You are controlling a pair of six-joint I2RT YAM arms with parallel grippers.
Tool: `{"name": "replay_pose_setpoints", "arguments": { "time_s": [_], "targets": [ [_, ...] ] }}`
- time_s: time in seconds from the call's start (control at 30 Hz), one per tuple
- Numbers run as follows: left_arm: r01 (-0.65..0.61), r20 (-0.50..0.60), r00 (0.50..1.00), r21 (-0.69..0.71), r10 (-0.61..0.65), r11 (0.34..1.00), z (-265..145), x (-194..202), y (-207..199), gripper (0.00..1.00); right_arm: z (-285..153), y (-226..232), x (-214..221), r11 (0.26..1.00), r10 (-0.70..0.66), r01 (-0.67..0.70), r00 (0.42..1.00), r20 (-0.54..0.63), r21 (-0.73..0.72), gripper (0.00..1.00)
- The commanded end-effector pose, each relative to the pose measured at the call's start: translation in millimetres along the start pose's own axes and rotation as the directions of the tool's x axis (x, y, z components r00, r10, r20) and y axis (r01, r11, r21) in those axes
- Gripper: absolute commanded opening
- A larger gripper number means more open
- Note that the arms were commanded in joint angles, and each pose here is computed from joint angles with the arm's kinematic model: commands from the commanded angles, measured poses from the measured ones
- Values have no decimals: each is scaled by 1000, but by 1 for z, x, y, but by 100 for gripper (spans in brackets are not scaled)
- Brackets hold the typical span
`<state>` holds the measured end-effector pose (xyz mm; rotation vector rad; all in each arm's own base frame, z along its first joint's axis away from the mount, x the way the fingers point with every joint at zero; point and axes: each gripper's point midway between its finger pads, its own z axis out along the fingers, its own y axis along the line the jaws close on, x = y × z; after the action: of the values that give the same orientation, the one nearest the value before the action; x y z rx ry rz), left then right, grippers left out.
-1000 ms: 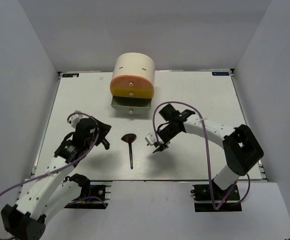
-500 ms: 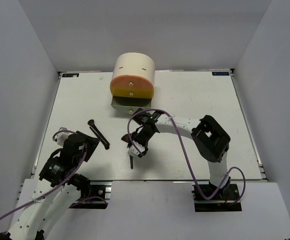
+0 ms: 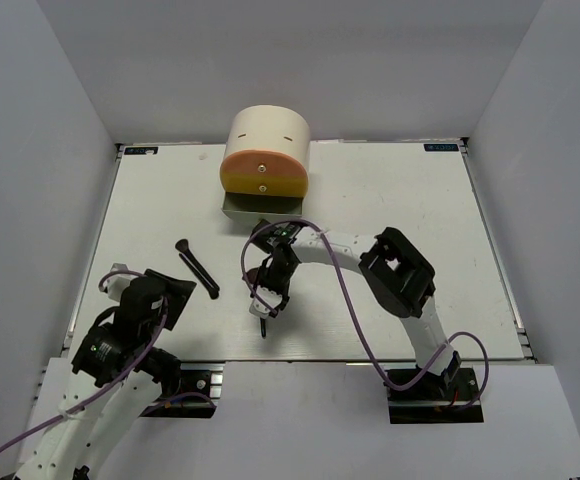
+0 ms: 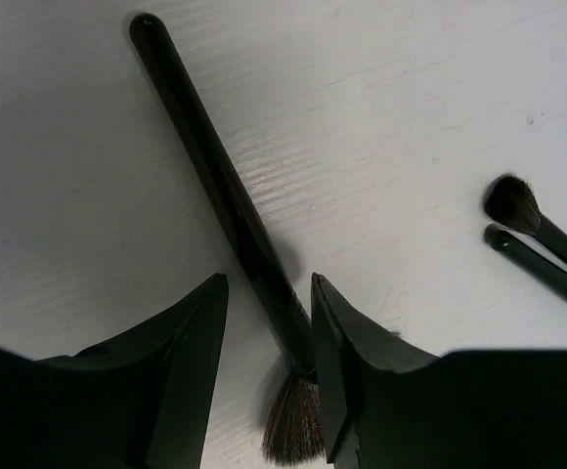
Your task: Organize the makeup
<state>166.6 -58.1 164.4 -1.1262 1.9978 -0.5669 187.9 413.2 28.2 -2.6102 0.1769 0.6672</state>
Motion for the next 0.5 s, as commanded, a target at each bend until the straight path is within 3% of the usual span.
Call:
{"name": "replay_pose_setpoints", "arguments": {
  "time_s": [0.0,0.2,0.47],
  "targets": [
    [17,13,1000,-22,-17,1000,2,-1,7,67,3,5,0,982,-164,164,986,5,-95,46],
    [26,10,1000,-22,-25,999,1,-1,6,67,7,38,5,930,-244,250,968,54,-270,42],
    [43,-4,999,-27,-43,999,-3,1,9,67,14,65,8,884,-251,262,965,81,-388,40]
  ]
}}
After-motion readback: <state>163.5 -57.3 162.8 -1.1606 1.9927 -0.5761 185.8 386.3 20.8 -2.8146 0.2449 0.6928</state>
